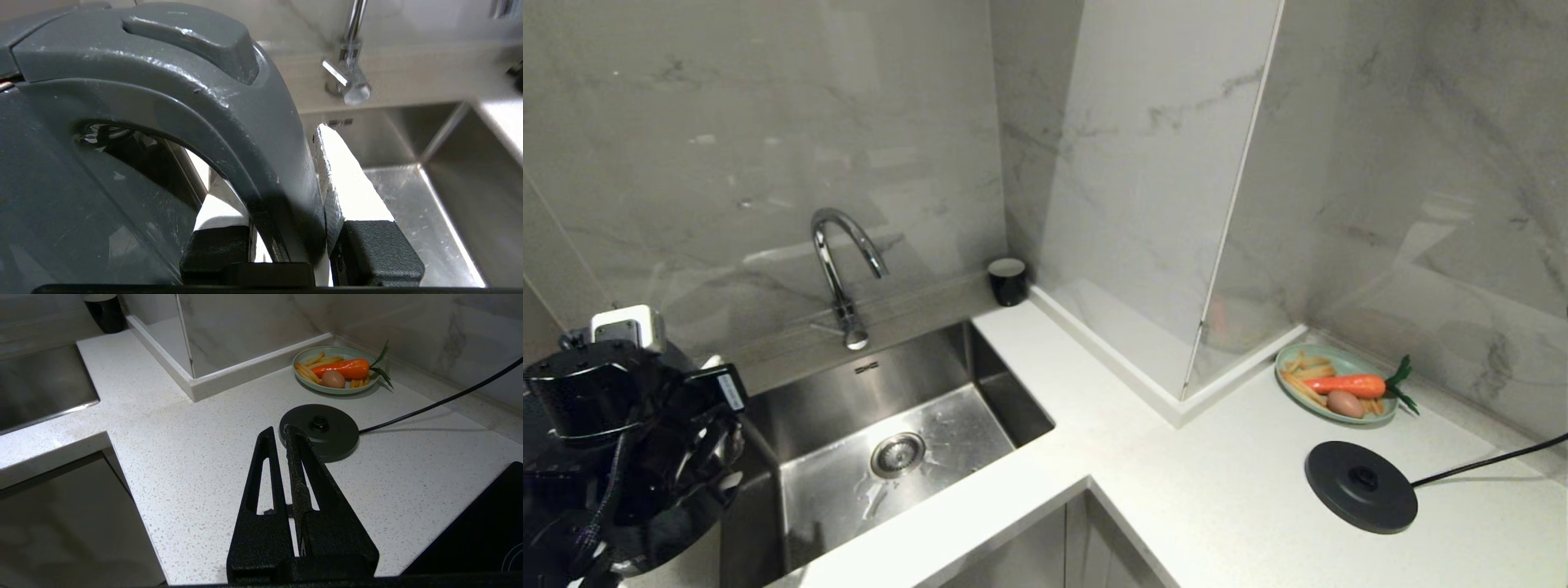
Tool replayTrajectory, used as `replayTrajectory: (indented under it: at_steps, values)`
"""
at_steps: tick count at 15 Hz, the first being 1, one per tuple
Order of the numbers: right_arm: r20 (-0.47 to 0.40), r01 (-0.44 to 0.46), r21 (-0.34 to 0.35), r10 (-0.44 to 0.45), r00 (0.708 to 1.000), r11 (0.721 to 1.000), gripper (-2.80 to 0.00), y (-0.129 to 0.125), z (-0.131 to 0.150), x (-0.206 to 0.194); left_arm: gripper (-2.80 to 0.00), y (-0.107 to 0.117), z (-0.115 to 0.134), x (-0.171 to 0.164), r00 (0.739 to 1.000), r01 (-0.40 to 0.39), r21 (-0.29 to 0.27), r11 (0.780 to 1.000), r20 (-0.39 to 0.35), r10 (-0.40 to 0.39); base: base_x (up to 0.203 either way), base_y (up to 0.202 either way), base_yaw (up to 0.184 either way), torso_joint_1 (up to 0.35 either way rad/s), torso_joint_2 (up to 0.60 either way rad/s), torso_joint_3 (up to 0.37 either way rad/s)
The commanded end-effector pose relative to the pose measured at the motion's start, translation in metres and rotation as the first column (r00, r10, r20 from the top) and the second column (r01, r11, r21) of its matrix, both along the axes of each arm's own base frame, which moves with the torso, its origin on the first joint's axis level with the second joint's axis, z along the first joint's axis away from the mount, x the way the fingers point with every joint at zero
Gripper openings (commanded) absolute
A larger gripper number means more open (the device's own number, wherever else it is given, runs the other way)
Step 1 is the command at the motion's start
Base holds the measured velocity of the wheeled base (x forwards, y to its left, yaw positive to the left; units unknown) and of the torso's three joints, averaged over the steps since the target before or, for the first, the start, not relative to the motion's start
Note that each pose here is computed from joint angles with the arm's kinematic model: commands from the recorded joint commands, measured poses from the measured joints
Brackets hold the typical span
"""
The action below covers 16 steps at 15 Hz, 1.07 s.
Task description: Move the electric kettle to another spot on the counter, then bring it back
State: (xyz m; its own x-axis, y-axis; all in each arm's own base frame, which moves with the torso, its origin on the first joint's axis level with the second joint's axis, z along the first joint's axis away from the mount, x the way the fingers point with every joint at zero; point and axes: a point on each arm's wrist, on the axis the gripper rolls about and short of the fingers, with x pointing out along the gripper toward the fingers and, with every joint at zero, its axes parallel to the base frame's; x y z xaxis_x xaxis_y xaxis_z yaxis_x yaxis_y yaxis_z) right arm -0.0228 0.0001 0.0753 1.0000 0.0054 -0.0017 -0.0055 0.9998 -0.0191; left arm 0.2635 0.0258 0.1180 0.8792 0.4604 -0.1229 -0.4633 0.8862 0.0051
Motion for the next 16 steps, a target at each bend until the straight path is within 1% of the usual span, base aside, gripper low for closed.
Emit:
replayTrajectory:
  at_steps: [1,4,7,9,13,16]
  values:
    - [0.002,-0.001,-0.001,0.001,1.000,1.000,-2.80,0.000,0.000,0.000,-2.80,0.006,-0.013,0.011,0.999,-0.021,-0.001,1.000,-0.031,0.021,0.000,0.000,0.000,0.000,0.00,0.000]
    - [0.002,-0.001,-0.001,0.001,1.000,1.000,-2.80,0.000,0.000,0.000,-2.80,0.017,-0.028,0.021,0.997,-0.051,0.010,0.999,-0.052,0.052,0.000,0.000,0.000,0.000,0.00,0.000]
    - [0.002,-0.001,-0.001,0.001,1.000,1.000,-2.80,0.000,0.000,0.000,-2.80,0.030,-0.046,0.028,0.996,-0.077,0.037,0.996,-0.039,0.079,0.000,0.000,0.000,0.000,0.00,0.000]
    - [0.002,-0.001,-0.001,0.001,1.000,1.000,-2.80,0.000,0.000,0.000,-2.80,0.038,-0.060,0.028,0.992,-0.095,0.057,0.994,-0.084,0.099,0.000,0.000,0.000,0.000,0.00,0.000]
    - [0.002,-0.001,-0.001,0.001,1.000,1.000,-2.80,0.000,0.000,0.000,-2.80,0.037,-0.064,0.025,0.991,-0.084,0.052,0.995,-0.101,0.089,0.000,0.000,0.000,0.000,0.00,0.000]
    - [0.002,-0.001,-0.001,0.001,1.000,1.000,-2.80,0.000,0.000,0.000,-2.80,0.037,-0.071,0.020,0.986,-0.084,0.047,0.995,-0.142,0.090,0.000,0.000,0.000,0.000,0.00,0.000]
